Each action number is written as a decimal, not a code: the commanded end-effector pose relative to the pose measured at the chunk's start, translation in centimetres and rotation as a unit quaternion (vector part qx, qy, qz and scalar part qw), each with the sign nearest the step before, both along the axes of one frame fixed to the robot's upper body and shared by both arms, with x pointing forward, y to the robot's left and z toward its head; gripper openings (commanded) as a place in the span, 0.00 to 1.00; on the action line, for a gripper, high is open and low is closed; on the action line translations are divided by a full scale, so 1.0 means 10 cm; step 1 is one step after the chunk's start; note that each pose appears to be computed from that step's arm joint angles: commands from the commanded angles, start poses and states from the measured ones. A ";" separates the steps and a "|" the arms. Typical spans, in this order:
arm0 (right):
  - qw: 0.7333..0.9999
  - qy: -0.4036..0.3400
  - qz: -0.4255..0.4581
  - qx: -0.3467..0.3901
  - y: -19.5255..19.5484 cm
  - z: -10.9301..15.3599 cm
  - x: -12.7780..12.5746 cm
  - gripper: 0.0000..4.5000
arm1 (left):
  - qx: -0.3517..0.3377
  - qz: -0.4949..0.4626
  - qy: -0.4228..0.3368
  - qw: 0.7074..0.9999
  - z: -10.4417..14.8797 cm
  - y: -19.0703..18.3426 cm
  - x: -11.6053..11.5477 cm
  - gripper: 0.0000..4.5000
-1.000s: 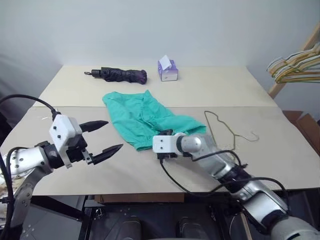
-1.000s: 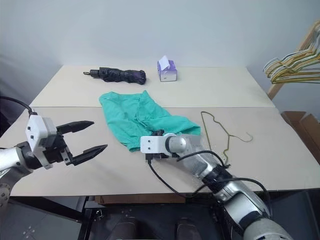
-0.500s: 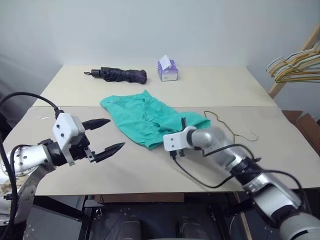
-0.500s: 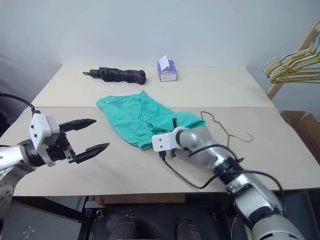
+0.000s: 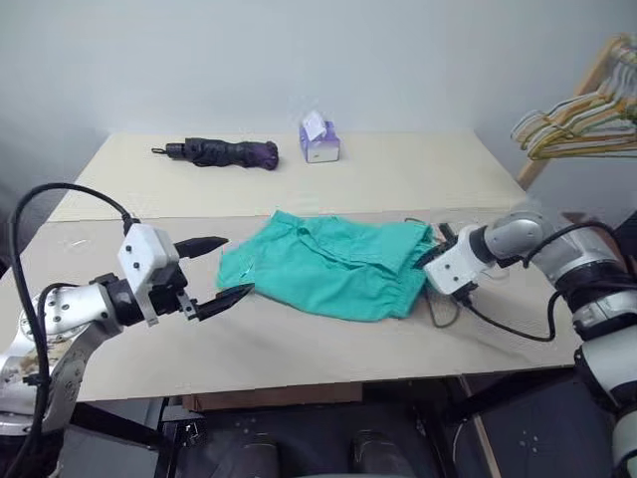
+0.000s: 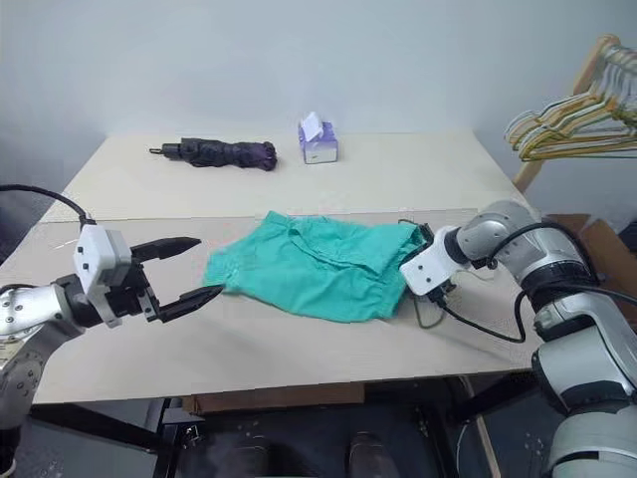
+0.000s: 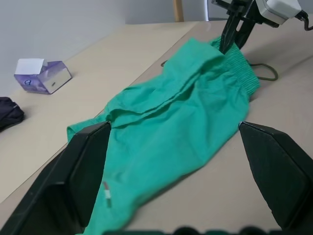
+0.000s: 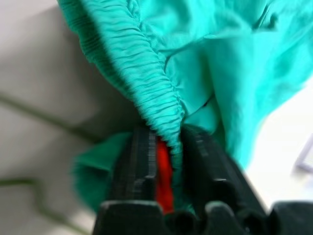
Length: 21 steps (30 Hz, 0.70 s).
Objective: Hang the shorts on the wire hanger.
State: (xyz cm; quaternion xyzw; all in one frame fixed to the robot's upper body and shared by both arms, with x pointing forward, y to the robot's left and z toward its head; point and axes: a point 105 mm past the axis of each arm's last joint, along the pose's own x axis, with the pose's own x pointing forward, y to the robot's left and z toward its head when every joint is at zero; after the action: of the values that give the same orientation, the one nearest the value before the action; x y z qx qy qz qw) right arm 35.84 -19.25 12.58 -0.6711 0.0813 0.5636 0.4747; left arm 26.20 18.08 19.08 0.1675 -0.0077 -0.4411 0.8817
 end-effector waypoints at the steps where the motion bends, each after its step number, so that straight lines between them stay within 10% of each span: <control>1: 0.999 0.001 -0.035 0.038 0.02 0.22 -0.10 0.58 | 0.003 -0.010 -0.021 1.000 0.08 -0.02 0.00 1.00; 7: 0.990 0.023 -0.114 0.086 0.17 0.26 -0.56 0.98 | 0.002 -0.018 -0.019 1.000 0.07 -0.05 0.03 1.00; 21: 0.925 -0.049 -0.361 0.105 0.60 -0.45 -0.55 0.94 | 0.009 -0.035 -0.011 0.999 0.04 -0.07 0.07 1.00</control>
State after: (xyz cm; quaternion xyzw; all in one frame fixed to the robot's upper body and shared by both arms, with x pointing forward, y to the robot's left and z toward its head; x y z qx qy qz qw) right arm 29.68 -12.17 8.28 -0.5471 0.2232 0.3635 0.7202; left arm 26.91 17.52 18.50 0.1653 0.0009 -0.4673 0.8685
